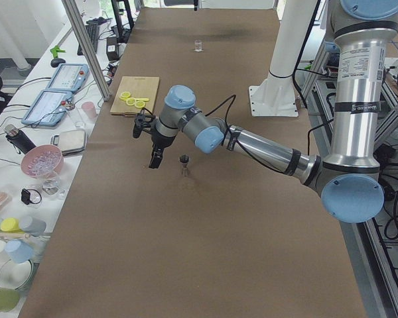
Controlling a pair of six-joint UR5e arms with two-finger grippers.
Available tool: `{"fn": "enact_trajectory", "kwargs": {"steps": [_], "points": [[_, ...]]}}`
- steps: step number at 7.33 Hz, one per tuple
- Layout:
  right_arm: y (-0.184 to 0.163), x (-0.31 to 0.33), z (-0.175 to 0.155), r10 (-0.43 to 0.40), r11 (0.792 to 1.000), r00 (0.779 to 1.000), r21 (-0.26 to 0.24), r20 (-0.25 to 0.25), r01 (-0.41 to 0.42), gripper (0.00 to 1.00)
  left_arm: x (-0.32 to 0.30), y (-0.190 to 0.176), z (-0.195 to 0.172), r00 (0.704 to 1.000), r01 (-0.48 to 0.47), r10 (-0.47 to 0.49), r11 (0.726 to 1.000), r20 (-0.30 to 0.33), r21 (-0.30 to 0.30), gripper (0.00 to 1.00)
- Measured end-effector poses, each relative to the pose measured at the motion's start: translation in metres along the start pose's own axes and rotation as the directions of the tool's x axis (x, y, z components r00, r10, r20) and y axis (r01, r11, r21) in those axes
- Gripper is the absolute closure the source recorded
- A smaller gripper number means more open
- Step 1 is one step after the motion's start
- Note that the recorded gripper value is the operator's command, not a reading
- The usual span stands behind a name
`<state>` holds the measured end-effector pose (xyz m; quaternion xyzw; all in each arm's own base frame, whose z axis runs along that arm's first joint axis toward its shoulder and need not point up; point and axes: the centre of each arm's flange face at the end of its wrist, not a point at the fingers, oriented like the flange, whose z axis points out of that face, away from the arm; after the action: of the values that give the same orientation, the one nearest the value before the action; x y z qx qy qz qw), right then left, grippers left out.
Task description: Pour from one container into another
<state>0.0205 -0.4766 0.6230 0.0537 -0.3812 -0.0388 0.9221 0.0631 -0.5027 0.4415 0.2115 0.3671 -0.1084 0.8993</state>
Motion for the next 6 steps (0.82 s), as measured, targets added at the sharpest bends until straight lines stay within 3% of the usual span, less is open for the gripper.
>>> {"fn": "enact_trajectory", "kwargs": {"steps": [3, 6], "points": [[0.011, -0.031, 0.014, -0.12, 0.993, 0.991, 0.026, 0.06, 0.118, 0.0, 0.038, 0.002, -0.005, 0.997, 0.067, -0.074, 0.979, 0.033, 0.191, 0.02], [0.064, -0.042, 0.024, -0.323, 0.939, 0.944, 0.145, 0.065, 0.311, 0.0, 0.074, 0.017, 0.003, 0.988, 0.13, -0.152, 0.928, 0.036, 0.349, 0.02]]}}
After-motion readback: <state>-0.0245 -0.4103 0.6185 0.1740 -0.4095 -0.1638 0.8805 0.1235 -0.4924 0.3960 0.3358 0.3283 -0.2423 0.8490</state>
